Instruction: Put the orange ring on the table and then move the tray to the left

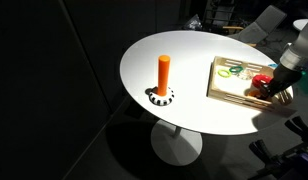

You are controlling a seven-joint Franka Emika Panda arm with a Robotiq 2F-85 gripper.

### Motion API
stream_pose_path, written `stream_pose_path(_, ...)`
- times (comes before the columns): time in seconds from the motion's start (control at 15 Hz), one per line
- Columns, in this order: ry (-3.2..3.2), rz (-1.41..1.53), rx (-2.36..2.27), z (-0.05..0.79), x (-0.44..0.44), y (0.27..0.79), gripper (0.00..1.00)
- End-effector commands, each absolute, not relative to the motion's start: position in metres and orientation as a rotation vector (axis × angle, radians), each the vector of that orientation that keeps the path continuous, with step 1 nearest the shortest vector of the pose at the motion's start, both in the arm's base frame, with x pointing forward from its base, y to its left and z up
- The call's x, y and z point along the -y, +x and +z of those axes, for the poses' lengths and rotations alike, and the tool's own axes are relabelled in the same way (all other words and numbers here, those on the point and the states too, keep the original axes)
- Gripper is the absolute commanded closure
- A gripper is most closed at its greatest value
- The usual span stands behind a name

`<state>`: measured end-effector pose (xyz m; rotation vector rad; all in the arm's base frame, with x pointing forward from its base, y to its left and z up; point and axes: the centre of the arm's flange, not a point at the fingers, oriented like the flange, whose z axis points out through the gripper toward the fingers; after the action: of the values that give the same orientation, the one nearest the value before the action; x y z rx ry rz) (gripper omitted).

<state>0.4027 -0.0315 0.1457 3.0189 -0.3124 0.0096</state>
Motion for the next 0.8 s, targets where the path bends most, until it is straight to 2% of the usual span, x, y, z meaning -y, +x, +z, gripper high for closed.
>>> stream_pose_path(0.0,3.011,0.039,0.329,0.167,0.038,0.405,0.92)
stream_pose_path(0.73,2.914,0.178,0.485,0.198,0.098,0.434,0.92)
